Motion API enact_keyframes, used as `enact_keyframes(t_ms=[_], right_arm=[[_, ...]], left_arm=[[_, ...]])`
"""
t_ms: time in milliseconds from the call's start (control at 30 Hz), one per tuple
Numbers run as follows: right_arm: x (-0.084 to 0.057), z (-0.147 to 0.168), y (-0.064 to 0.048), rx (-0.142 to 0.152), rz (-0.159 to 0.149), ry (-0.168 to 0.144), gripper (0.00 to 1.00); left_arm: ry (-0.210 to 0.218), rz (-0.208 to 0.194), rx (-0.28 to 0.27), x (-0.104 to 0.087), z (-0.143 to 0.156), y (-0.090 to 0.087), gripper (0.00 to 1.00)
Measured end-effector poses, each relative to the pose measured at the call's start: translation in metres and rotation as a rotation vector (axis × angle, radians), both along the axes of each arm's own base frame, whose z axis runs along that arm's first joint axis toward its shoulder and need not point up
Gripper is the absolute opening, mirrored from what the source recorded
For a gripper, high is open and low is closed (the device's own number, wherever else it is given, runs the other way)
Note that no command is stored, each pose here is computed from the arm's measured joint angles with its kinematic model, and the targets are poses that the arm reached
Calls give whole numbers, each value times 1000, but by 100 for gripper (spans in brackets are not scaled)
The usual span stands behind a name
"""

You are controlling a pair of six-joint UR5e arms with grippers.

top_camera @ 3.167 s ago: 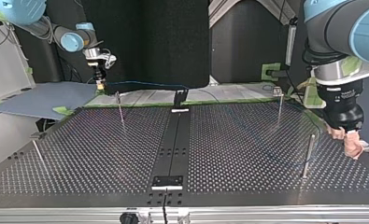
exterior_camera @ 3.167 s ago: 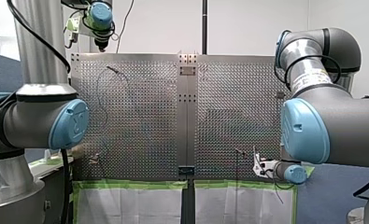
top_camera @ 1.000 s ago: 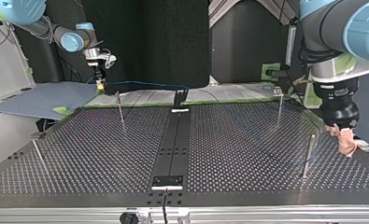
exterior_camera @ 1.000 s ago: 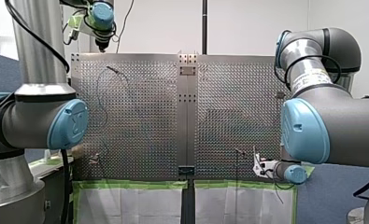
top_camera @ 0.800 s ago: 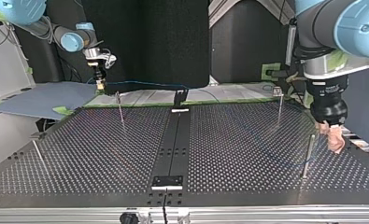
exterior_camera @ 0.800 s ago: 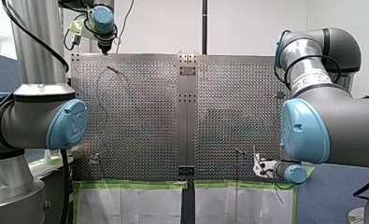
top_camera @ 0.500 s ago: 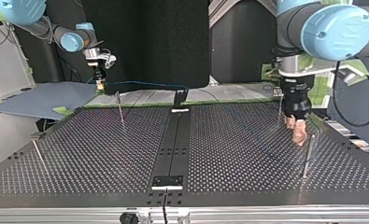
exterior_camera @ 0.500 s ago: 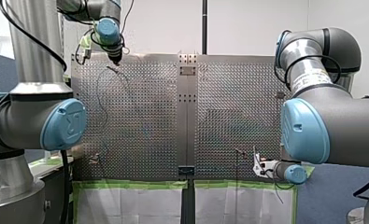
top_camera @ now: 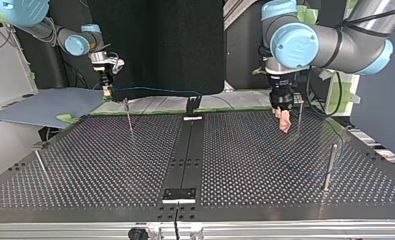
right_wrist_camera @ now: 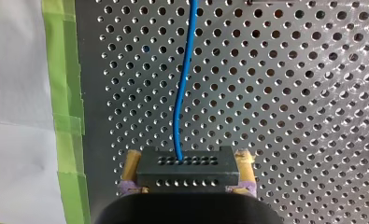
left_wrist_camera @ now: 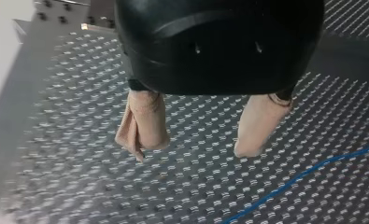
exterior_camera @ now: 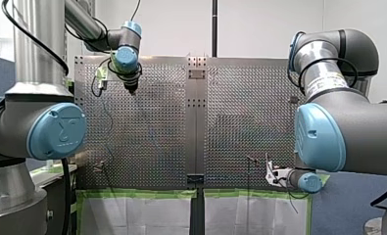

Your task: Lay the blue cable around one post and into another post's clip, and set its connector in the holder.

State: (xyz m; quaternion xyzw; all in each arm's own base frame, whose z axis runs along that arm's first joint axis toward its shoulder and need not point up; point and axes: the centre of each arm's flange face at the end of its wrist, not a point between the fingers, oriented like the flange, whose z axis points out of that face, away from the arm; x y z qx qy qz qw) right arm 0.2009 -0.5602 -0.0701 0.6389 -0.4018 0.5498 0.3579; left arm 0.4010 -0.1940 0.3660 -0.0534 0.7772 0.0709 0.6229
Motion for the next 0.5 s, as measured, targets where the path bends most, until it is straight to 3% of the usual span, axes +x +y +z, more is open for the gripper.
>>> enact_keyframes(t_ms=[333,500], right_arm=[[0,0,0,-4,0,3,0],[0,0,0,-3,0,2,0]], left_arm=[[47,16,-43,-13,-64,-29,100],[44,-8,-74,-14,-84,-49,100]])
